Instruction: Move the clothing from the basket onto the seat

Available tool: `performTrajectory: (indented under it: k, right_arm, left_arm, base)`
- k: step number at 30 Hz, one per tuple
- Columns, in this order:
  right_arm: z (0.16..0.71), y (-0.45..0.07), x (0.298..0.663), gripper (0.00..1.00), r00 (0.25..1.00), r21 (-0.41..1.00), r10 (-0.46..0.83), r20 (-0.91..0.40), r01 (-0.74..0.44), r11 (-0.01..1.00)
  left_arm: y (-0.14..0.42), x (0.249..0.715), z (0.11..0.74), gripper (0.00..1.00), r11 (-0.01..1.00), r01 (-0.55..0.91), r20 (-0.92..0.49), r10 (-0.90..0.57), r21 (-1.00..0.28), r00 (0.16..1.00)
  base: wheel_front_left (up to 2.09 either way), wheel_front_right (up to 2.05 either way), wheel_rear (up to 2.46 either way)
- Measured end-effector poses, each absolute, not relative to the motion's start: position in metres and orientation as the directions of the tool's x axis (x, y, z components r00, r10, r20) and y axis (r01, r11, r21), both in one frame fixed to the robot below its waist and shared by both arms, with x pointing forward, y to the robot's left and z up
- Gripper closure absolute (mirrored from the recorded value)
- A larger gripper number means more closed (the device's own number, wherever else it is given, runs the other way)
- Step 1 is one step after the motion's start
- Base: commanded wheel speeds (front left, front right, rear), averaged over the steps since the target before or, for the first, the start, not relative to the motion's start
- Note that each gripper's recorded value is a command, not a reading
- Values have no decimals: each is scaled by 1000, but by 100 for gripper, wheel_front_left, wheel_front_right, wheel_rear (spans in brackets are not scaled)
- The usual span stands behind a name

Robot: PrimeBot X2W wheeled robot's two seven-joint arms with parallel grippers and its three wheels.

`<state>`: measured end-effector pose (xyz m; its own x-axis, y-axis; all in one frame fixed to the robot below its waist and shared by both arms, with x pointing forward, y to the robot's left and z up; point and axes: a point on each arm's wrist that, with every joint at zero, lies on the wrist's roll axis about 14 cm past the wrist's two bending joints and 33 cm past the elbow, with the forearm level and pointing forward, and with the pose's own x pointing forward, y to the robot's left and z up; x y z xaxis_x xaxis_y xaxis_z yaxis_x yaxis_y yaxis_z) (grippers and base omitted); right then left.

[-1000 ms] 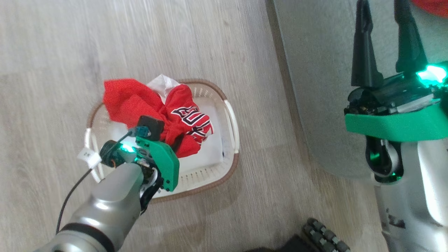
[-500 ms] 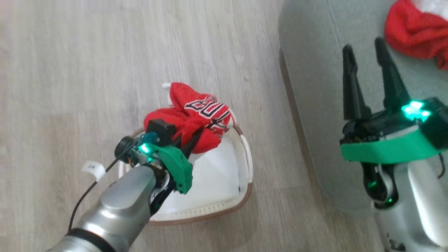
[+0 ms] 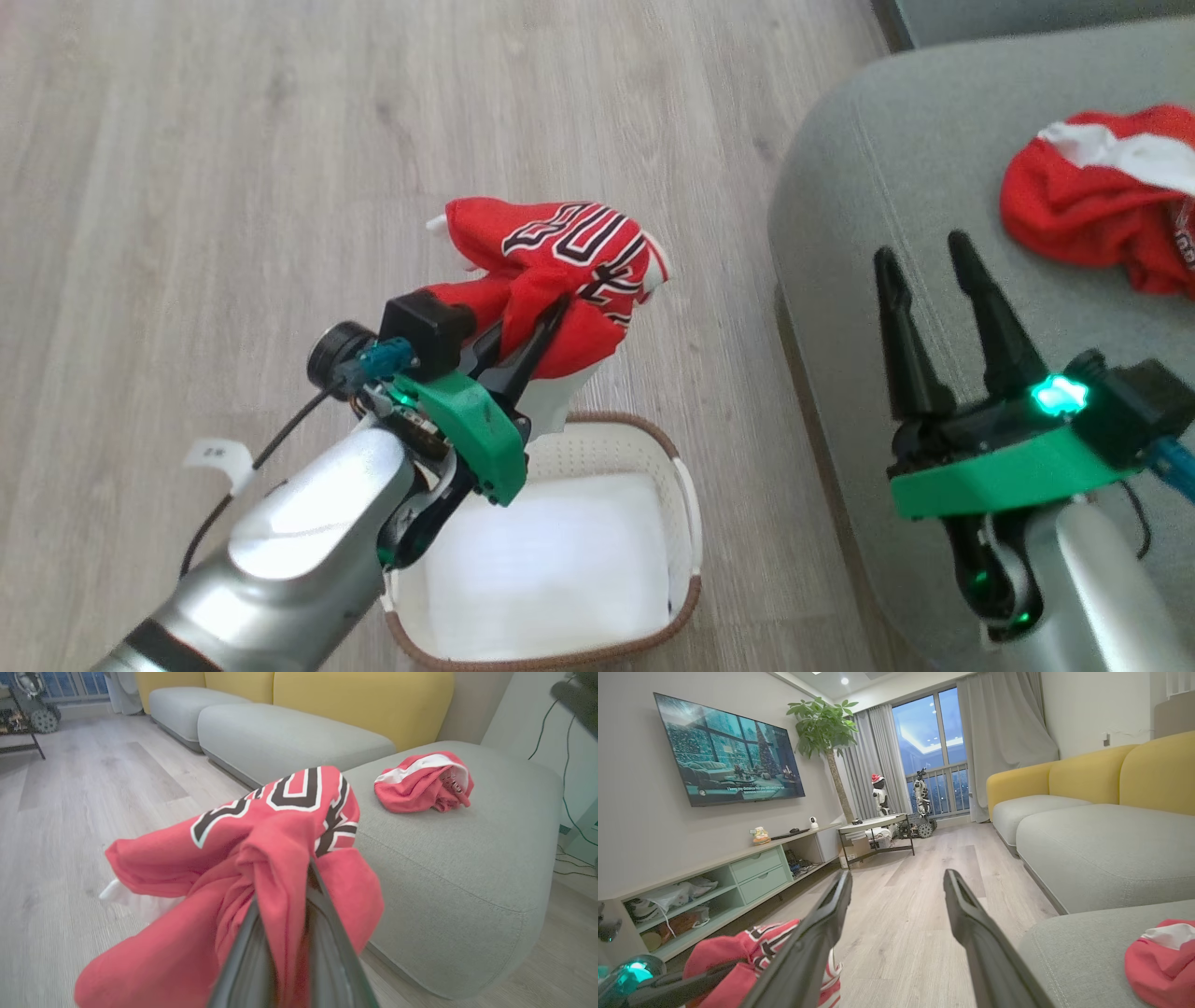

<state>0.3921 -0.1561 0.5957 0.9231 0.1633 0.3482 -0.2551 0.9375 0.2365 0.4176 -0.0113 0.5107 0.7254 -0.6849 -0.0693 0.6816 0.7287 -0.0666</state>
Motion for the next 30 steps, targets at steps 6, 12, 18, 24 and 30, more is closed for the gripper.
performTrajectory:
  k: [6, 12, 18, 24, 30]
  right_arm:
    - [597, -138, 377, 0, 912, 240, 213, 351, -307, 921]
    - [592, -124, 370, 0, 908, 249, 250, 336, -342, 906]
    - [588, -115, 368, 0, 905, 251, 274, 326, -363, 898]
    - [580, -107, 367, 0, 904, 256, 300, 304, -381, 888]
    - [558, -92, 368, 0, 904, 261, 356, 236, -412, 873]
  left_arm:
    - [-10, 405, 558, 100, 718, 696, -1, -696, -2, 718]
    - [-10, 405, 600, 100, 717, 696, 72, -697, 47, 713]
    - [-15, 404, 611, 100, 709, 703, 86, -705, 56, 704]
    - [-17, 404, 610, 100, 702, 710, 82, -711, 51, 698]
    - [-17, 405, 607, 100, 702, 711, 75, -712, 45, 698]
  base:
    - [0, 0, 0]
    - [0, 0, 0]
    - [0, 0, 0]
    - [0, 0, 0]
    - [0, 0, 0]
